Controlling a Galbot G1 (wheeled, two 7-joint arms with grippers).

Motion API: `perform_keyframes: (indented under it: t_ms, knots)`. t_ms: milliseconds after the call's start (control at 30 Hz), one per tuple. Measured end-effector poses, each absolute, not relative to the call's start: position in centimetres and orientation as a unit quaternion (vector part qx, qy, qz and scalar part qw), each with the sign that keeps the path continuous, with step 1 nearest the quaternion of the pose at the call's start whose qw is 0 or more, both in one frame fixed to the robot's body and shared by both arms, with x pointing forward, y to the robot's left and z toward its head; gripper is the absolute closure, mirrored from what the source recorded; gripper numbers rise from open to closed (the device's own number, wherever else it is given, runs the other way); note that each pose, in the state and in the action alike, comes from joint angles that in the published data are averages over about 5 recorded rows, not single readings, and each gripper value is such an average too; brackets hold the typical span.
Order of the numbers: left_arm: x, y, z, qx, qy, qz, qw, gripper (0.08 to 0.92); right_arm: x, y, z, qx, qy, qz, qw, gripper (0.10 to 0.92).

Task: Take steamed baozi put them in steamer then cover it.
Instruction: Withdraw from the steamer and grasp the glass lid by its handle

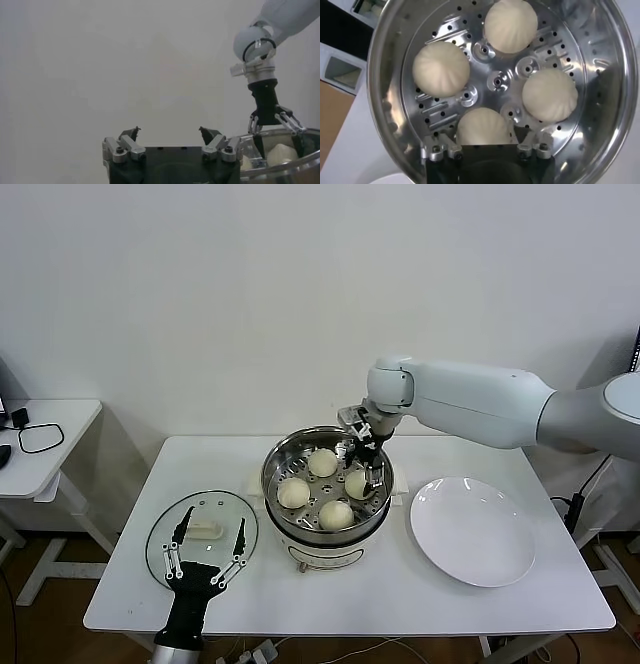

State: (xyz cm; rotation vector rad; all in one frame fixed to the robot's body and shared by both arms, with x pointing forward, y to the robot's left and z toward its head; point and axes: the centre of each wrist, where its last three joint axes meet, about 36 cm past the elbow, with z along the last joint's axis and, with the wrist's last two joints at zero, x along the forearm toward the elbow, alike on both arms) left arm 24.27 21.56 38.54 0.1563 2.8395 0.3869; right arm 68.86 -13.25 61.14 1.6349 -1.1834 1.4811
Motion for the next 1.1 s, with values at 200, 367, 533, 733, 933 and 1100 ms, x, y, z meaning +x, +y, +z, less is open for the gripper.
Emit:
perform_keyframes:
  t_ms: [200, 367, 533, 733, 933, 1100]
  knots:
    - [24.5, 21.7, 38.8, 0.054, 0.978, 0.143, 0.141, 0.177, 67.1, -15.6, 62.2, 0.628, -0.505, 0.544, 0.234, 0.2]
    - [25.0, 21.9, 39.2, 0.053, 0.975, 0.16, 0.146, 0.177, 64.9, -19.1, 62.2, 0.597, -0.601, 0.518, 0.117, 0.2]
    - [25.6, 22.4, 39.3, 0.047, 0.97, 0.188, 0.147, 0.177, 62.4, -22.1, 60.5, 0.514, -0.726, 0.457, -0.017, 0.2]
    - [26.9, 23.3, 39.1, 0.042, 0.961, 0.234, 0.142, 0.177, 59.9, -24.6, 56.6, 0.366, -0.856, 0.339, -0.137, 0.2]
    - [28.7, 24.5, 38.0, 0.04, 0.946, 0.294, 0.132, 0.177, 57.8, -27.0, 52.0, 0.22, -0.931, 0.226, -0.186, 0.2]
    - [30.2, 26.3, 36.2, 0.042, 0.92, 0.372, 0.116, 0.177, 55.7, -29.4, 47.7, 0.127, -0.962, 0.152, -0.188, 0.2]
